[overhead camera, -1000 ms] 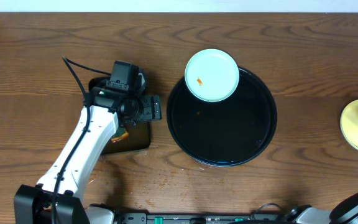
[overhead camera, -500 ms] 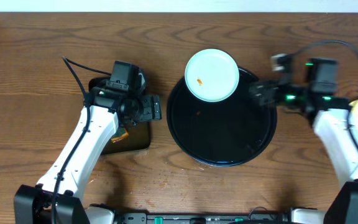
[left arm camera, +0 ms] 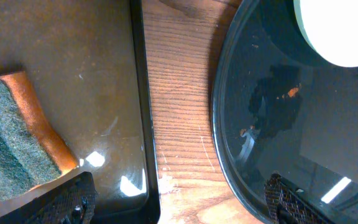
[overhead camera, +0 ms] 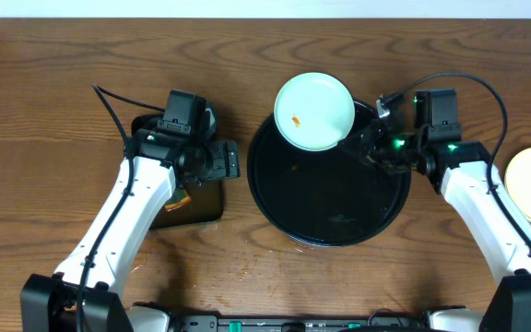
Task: Clean dirty plates on tray and stack at the side
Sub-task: 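Move the right gripper back to the remaining pale blue plate's rim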
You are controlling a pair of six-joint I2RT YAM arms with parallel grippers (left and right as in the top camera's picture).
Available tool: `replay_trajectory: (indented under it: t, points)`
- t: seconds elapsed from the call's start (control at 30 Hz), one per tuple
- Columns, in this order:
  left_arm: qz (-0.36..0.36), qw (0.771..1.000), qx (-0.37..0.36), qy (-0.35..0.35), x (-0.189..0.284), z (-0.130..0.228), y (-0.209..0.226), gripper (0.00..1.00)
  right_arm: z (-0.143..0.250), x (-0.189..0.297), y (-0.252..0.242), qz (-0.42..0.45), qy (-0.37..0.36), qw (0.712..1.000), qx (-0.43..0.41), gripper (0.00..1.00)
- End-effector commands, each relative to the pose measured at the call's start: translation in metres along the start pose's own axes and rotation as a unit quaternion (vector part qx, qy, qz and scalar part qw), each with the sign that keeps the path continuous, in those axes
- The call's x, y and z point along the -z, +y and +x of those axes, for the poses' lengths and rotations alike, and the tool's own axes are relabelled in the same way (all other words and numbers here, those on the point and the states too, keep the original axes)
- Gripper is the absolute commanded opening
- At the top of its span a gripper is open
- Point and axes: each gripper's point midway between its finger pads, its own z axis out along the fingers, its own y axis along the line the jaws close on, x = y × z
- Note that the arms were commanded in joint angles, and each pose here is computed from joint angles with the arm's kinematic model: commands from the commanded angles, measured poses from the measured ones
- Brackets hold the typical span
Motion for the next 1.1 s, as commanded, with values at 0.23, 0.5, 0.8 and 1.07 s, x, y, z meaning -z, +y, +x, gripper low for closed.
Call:
replay_trajectory:
  t: [0.23, 0.5, 0.8, 1.07]
  points:
    - [-0.004, 1.000, -0.003, -0.007, 0.003, -0.005, -0.001, 0.88, 0.005, 0.010, 0.044, -0.092, 0.050, 0.980, -0.171, 0.01]
    - [-0.004, 1.000, -0.003, -0.007, 0.003, -0.005, -0.001, 0.88, 0.000, 0.013, 0.061, -0.125, 0.057, 0.972, -0.192, 0.01]
    - [-0.004, 1.000, -0.003, -0.007, 0.003, -0.005, -0.001, 0.88, -0.002, 0.013, 0.061, -0.125, 0.049, 0.975, -0.179, 0.01]
    - [-0.004, 1.000, -0.003, -0.007, 0.003, -0.005, -0.001, 0.88, -0.008, 0.012, 0.068, -0.137, -0.002, 0.986, 0.099, 0.04]
